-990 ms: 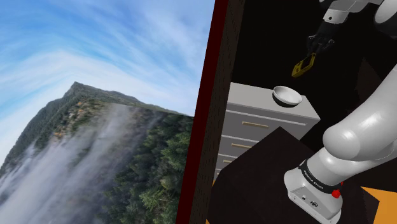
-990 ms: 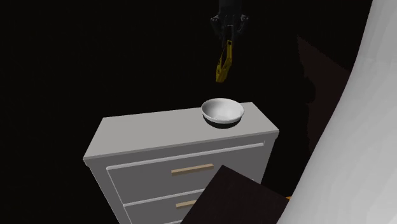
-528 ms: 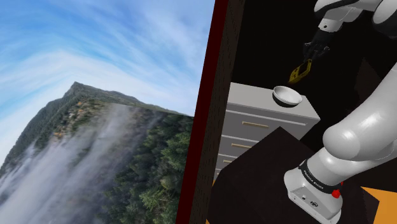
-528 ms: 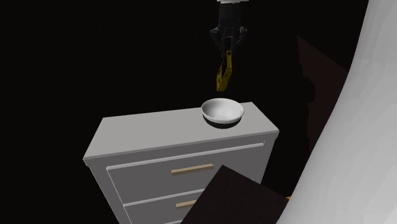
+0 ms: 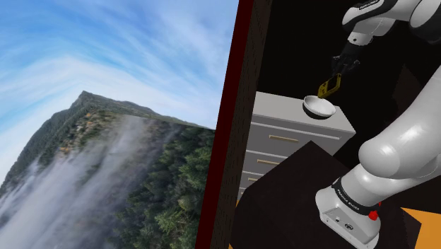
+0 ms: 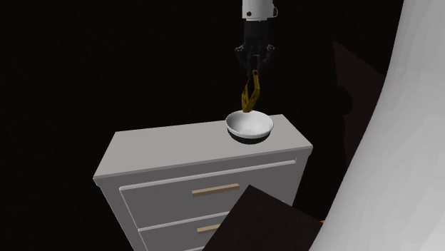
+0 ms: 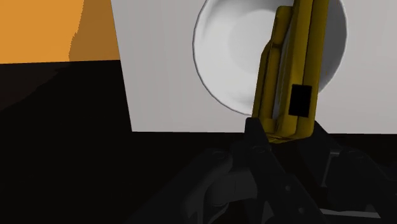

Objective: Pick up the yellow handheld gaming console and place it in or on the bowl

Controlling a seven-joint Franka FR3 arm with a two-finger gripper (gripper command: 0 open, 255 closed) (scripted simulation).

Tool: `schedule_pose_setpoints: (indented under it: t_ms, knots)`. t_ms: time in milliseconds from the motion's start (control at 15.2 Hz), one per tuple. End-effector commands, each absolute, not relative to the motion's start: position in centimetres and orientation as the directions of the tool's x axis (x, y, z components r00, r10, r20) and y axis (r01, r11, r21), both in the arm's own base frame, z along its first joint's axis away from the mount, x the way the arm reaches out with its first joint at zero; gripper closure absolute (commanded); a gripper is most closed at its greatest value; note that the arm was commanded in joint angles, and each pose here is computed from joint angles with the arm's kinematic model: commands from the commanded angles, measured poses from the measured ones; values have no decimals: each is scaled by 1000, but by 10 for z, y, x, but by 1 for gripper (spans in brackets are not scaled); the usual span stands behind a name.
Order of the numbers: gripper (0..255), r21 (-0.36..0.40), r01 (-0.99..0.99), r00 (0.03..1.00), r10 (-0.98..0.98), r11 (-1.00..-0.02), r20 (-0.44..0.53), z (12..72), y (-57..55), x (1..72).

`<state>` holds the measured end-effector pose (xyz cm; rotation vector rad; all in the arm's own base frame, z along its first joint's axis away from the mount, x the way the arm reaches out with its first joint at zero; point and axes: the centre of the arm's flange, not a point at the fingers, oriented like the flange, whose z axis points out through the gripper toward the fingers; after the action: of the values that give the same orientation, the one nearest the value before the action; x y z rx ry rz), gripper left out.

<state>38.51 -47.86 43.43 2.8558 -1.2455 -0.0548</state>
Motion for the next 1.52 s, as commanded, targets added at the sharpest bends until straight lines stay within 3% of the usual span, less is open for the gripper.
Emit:
schedule_pose_setpoints:
  t_ms: [0,858,924,1254,1452]
  knots:
    - [255,37,-732,680,-733,-680,-21,425,-479,385]
    - [255,37,-732,680,-733,-680,-21,394,-479,385]
    - [0,37,-732,680,-733,-680,-21,395,-478,385]
    - [0,37,-732,680,-733,-680,-21,394,-479,385]
    - [0,37,-732,680,-733,-680,-21,434,-478,387]
